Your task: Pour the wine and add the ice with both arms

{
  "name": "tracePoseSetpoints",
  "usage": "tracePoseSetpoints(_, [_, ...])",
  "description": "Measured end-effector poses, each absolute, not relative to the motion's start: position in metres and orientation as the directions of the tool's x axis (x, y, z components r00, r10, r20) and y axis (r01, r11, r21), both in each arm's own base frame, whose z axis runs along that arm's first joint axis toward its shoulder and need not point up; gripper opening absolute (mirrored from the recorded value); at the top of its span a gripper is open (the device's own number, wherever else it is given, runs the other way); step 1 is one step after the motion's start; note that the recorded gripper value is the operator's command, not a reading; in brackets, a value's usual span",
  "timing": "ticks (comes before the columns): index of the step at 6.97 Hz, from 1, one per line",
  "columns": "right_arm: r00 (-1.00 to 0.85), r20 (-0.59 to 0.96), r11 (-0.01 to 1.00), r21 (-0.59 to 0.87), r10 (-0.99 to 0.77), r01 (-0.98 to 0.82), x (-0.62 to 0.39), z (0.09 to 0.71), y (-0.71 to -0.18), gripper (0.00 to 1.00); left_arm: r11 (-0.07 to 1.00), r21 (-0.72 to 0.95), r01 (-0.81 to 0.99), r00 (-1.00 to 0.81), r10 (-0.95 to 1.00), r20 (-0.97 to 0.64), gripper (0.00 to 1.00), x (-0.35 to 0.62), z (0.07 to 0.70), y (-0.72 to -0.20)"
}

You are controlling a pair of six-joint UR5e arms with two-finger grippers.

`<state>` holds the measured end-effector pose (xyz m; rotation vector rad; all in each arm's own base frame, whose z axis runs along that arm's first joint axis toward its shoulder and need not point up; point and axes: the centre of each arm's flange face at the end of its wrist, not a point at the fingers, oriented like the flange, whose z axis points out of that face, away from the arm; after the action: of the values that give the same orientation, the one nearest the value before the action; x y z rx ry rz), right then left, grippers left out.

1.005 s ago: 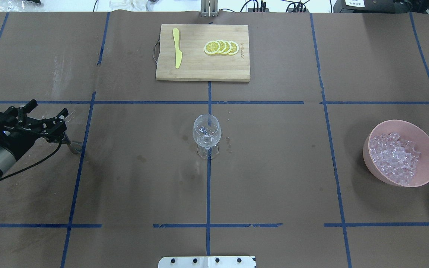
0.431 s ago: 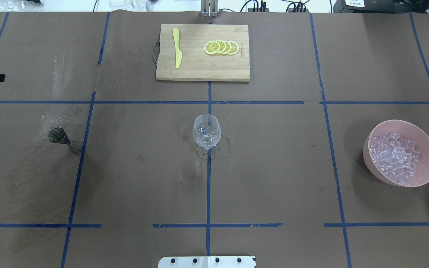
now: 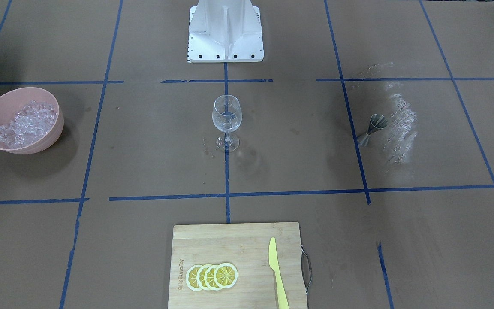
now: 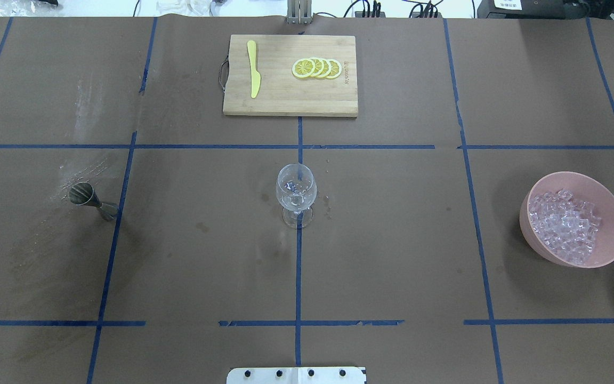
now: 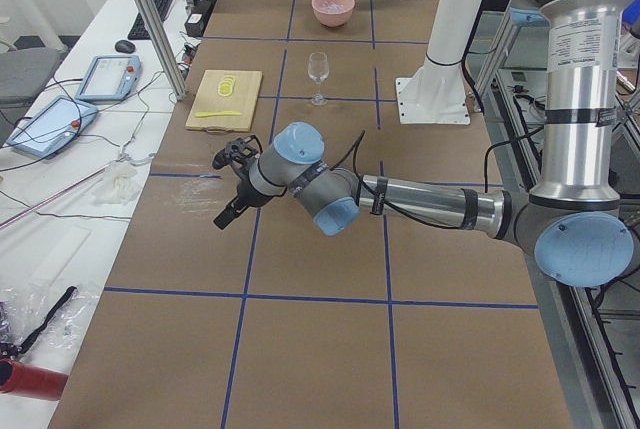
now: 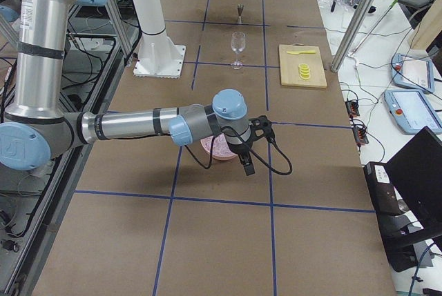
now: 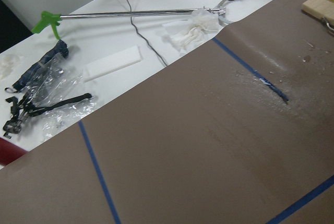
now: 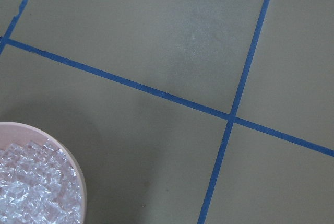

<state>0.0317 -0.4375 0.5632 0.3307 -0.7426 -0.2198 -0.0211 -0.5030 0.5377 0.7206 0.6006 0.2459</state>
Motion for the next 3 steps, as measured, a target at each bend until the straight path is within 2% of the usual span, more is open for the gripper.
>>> tracePoseSetpoints(2, [0.713, 0.628, 0.925, 0.371, -0.312, 0.078, 0.031, 0.561, -0.438, 1.0, 0.848, 0.501, -0.173, 0.82, 0.406, -0.404, 1.0, -0.059, 0.588, -0.492])
tracePoseSetpoints(3, [0.7, 0.641, 0.925, 0.373, -0.315, 0.074, 0.03, 0.558, -0.438, 1.0, 0.898, 0.388, -0.207, 0.814, 0.378, -0.441, 1.0, -0.081, 0.61, -0.479])
